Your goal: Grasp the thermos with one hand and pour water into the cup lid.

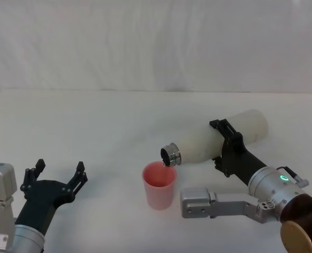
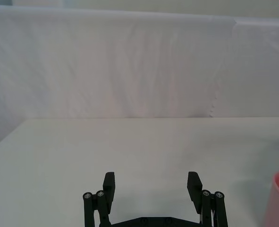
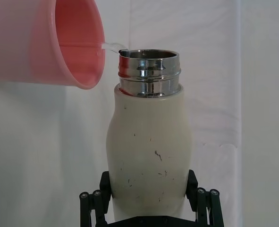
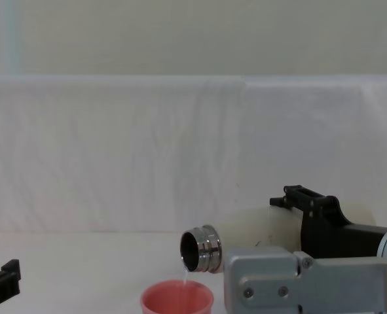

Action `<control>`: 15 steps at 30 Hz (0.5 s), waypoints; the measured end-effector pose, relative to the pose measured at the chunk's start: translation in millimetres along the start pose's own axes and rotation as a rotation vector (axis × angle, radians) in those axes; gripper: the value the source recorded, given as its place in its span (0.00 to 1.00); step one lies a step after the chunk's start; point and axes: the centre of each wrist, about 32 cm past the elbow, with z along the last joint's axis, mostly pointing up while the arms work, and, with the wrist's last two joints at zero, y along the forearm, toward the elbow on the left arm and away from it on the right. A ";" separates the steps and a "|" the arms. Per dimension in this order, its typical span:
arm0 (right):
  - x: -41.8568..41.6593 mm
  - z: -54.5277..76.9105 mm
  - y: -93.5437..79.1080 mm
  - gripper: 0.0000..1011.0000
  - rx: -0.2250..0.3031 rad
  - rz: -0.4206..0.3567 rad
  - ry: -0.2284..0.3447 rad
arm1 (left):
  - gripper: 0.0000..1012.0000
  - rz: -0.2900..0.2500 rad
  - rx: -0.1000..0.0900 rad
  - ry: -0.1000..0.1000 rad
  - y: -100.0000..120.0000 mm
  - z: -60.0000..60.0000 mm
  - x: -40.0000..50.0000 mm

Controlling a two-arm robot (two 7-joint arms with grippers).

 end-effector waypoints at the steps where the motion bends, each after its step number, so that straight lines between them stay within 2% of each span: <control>1: 0.0 -0.1 0.0 0.95 0.000 0.000 0.000 | 0.99 0.000 0.000 0.000 0.0 0.0 0.0; 15: 1.4 -0.8 0.4 0.95 0.000 0.003 -0.006 | 0.99 0.000 0.000 0.000 0.0 0.0 0.0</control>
